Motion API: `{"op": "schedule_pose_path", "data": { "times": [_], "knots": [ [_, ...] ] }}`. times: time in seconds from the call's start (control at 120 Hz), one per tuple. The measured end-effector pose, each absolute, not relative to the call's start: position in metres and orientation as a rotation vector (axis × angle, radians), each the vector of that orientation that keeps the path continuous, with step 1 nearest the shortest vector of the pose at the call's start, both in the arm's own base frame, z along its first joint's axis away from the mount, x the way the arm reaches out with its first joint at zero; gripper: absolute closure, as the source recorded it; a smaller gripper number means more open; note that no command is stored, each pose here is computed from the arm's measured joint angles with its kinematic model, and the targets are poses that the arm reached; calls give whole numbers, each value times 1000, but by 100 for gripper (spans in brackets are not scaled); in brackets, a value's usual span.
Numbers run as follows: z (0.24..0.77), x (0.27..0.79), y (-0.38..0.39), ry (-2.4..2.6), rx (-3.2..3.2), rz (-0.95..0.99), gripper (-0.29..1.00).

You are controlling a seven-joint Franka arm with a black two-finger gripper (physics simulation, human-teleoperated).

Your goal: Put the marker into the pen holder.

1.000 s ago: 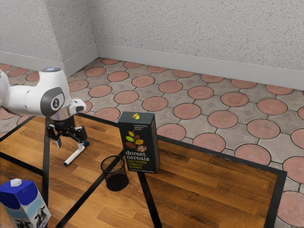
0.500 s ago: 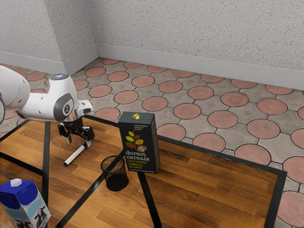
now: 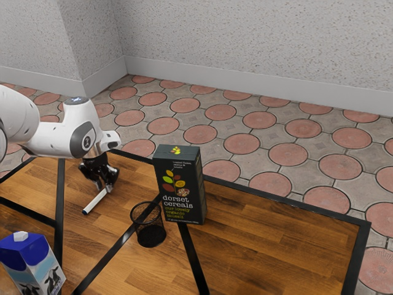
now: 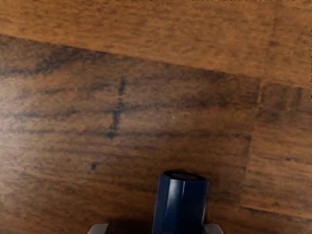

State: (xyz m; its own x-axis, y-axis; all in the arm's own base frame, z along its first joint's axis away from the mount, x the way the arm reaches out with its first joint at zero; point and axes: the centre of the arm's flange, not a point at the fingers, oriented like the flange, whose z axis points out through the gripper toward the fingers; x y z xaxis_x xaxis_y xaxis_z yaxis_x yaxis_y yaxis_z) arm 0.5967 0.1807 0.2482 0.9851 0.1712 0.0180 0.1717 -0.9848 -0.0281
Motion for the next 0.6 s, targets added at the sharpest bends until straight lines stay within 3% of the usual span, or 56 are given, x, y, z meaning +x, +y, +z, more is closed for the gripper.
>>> {"op": "schedule_pose_path", "data": {
  "times": [0.167,0.383,0.6],
  "knots": [
    [248,597,181,-247,-3099,-22,69],
    [252,598,180,-235,-3086,-34,77],
    [325,604,175,-135,-3008,-187,79]
  ]
}}
